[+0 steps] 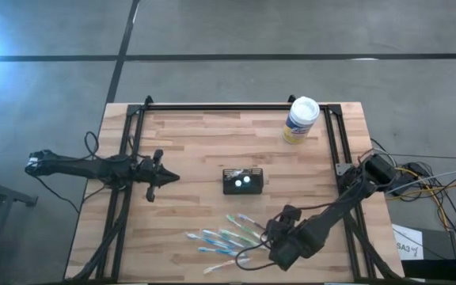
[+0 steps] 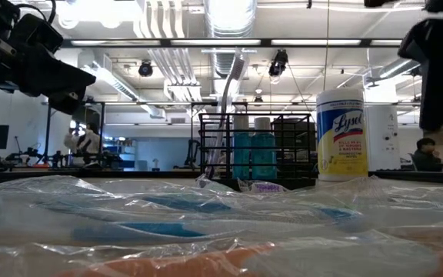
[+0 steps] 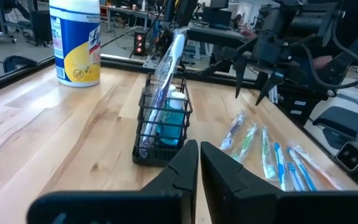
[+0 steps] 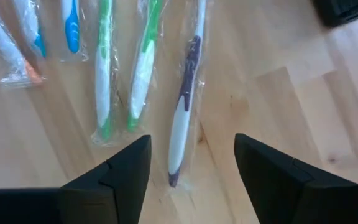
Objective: Pick & Place toothbrushing station
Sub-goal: Put the violet toothbrush into the mesh organizer
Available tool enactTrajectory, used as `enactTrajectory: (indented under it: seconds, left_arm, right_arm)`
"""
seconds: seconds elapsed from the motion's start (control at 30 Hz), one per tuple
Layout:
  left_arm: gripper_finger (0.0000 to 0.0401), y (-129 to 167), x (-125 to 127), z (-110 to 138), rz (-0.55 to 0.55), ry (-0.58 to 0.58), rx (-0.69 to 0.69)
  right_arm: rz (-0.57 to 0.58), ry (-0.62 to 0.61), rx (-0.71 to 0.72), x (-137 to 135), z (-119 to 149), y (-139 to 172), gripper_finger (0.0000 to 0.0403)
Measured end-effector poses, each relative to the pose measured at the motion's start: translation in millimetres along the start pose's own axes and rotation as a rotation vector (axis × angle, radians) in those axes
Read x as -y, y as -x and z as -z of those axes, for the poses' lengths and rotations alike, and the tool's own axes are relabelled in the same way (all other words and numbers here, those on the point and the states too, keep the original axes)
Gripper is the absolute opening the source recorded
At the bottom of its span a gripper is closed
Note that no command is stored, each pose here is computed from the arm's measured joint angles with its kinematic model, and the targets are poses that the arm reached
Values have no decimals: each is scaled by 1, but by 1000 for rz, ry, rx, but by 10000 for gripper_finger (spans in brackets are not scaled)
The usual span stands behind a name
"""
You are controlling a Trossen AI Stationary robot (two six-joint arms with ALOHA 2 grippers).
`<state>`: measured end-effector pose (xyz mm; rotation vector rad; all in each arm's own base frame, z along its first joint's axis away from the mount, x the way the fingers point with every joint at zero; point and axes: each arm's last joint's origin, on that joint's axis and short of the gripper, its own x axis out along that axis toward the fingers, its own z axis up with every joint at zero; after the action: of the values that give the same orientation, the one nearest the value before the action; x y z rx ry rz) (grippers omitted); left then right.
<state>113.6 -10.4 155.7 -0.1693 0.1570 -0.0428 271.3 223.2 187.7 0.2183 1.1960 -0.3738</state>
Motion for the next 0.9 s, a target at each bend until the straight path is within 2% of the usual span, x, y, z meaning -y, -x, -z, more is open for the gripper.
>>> enactTrajectory:
  seconds: [0.37, 0.57, 0.7, 0.9]
  left_arm:
    - [21, 0, -1, 5, -7, 29, -34]
    - [25, 0, -1, 3, -14, 24, -15]
    - [23, 0, -1, 4, -14, 26, -16]
    - [19, 0, -1, 4, -14, 7, -16]
  right_arm:
    - [-18, -30, 12, 15, 16, -38, 221]
    - [2, -96, -4, 25, 27, -52, 210]
    - [-1, -105, -34, 29, 31, -55, 166]
    - [-6, -93, -46, 27, 32, -51, 62]
